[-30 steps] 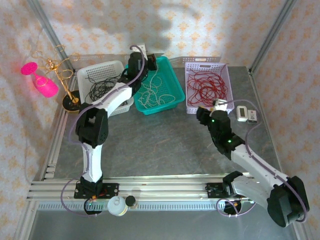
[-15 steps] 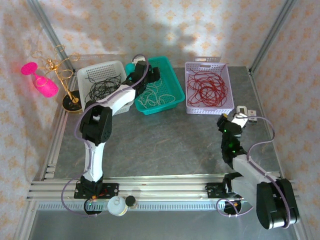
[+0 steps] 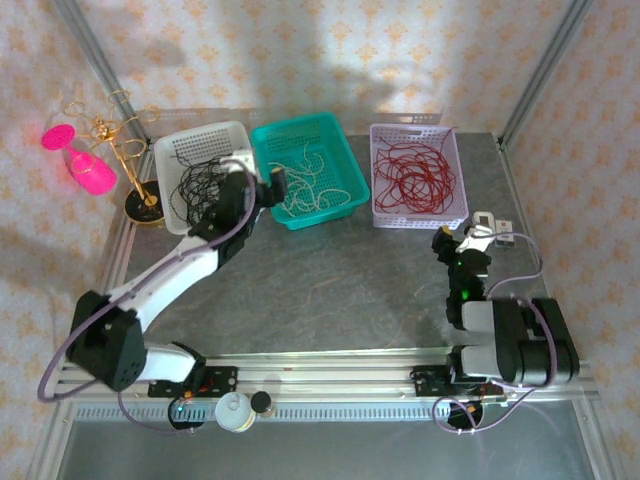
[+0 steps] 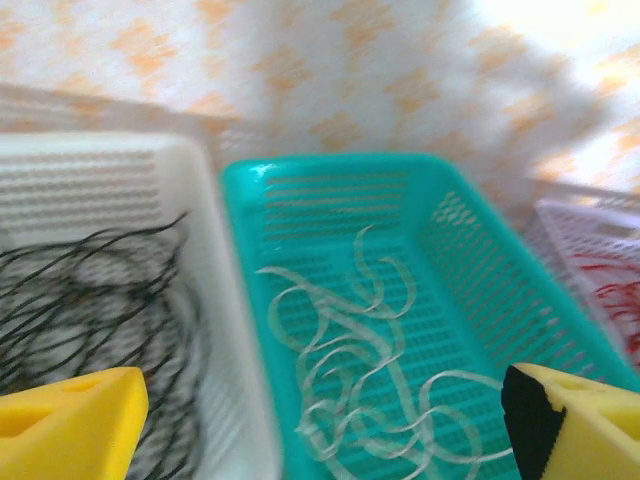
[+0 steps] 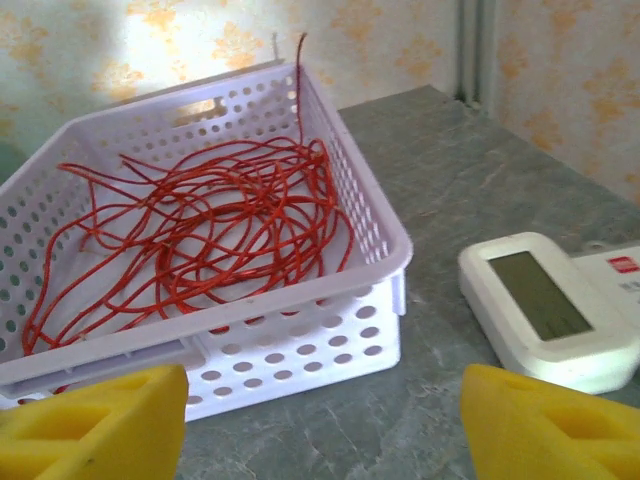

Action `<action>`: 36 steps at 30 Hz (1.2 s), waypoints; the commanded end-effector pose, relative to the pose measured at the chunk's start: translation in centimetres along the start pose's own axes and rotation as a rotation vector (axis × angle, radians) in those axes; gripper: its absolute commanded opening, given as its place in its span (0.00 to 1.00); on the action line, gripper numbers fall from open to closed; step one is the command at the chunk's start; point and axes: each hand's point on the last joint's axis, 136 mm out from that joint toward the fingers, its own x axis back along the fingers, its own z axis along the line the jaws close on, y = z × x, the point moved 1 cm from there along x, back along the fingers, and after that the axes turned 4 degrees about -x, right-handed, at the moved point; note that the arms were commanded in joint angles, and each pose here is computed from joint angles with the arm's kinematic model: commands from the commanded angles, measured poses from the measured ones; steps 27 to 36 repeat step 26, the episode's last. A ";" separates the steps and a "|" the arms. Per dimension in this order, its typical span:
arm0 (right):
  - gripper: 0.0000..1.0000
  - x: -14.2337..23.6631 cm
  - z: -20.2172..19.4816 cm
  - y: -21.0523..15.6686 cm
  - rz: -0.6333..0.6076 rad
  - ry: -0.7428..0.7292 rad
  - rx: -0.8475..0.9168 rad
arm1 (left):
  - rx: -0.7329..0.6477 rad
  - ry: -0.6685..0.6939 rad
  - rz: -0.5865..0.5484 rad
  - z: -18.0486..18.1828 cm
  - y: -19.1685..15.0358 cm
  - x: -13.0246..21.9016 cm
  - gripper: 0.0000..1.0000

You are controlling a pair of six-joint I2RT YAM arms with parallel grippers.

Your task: Untangle the cables

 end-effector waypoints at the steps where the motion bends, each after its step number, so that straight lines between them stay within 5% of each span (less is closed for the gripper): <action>1: 0.71 0.0 2.4 2.3 -0.143 0.162 0.003 | -0.021 0.156 -0.036 4.3 -2.1 1.7 0.94; 4: 0.74 -1.0 2.2 1.5 -0.064 0.136 0.021 | -0.025 0.215 -0.068 6.6 -3.7 3.1 0.95; 8: 1.00 -2.3 2.0 1.2 -0.037 0.075 0.028 | -0.129 0.351 -0.091 11.2 -7.2 3.7 0.97; 12: 1.00 -2.3 2.0 1.2 -0.045 0.063 0.037 | -0.072 0.280 -0.153 13.8 -9.5 2.7 0.98; 15: 0.99 -2.4 2.0 1.1 -0.041 0.058 0.041 | -0.080 0.222 -0.302 13.7 -8.9 3.1 0.98; 20: 1.00 -2.5 2.1 0.9 -0.037 0.043 0.049 | -0.169 0.217 -0.281 13.1 -8.9 0.8 0.97; 36: 1.00 -2.3 2.1 1.1 -0.045 0.043 0.048 | -0.088 0.228 -0.291 15.0 -9.5 0.7 0.98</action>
